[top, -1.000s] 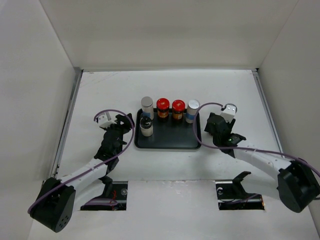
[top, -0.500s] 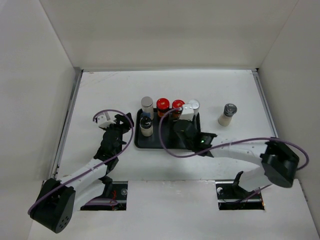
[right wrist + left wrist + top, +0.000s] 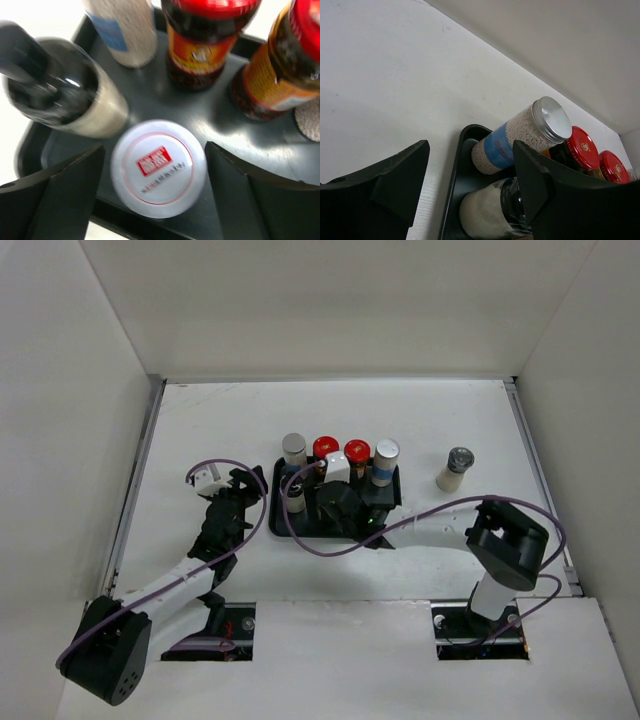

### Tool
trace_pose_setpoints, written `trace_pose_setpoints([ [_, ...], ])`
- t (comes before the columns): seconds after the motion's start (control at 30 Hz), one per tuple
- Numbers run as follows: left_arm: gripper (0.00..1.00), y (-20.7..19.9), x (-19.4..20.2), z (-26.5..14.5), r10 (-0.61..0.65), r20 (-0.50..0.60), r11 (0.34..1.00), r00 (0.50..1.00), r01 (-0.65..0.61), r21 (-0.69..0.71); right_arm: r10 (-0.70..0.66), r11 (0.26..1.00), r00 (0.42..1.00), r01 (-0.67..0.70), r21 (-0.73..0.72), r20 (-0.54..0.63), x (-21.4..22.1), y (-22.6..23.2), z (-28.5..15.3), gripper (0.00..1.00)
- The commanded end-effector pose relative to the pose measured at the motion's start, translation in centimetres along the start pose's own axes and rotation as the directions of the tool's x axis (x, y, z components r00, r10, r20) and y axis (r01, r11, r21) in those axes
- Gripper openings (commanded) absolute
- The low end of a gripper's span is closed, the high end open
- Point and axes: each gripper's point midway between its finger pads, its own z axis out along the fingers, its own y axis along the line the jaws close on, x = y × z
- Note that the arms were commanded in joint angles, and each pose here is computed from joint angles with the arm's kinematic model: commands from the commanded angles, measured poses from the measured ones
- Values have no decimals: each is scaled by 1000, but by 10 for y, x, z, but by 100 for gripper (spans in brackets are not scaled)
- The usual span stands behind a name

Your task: Organize the condiment bottles

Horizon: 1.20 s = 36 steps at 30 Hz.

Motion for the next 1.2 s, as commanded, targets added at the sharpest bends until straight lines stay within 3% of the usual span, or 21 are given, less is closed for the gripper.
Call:
trace_pose_setpoints([
  [0.0, 66, -9, -7, -1, -34, 27, 999, 999, 33, 34, 112, 991, 980, -98, -91, 163, -71, 21, -15, 91],
  [0.1, 66, -6, -9, -1, -36, 36, 999, 999, 35, 27, 149, 987, 966, -134, -84, 210, -92, -2, -42, 98],
  [0.23, 66, -10, -10, -3, -43, 35, 998, 998, 41, 38, 221, 963, 917, -259, 76, 333, -119, -95, -72, 99],
  [0.37, 66, -9, -8, -3, -43, 32, 998, 999, 42, 36, 204, 833, 887, -380, 403, 414, -108, -212, -97, 100],
  [0.43, 66, -12, -8, -4, -53, 27, 997, 998, 52, 48, 172, 727, 892, -401, 557, 418, -95, -266, -110, 100],
  [0.53, 67, -13, -8, -4, -56, 28, 997, 998, 54, 49, 173, 644, 895, -419, 641, 411, -85, -307, -115, 100],
  [0.73, 67, -17, -8, -5, -62, 23, 996, 998, 61, 63, 202, 593, 921, -386, 707, 334, -66, -345, -98, 100],
  [0.97, 67, -17, -5, -5, -60, 16, 996, 998, 59, 63, 286, 659, 910, -414, 629, 299, -61, -349, -63, 100],
  [1.17, 67, -16, -5, -4, -60, 16, 996, 998, 59, 60, 318, 671, 901, -433, 602, 295, -62, -347, -47, 100],
])
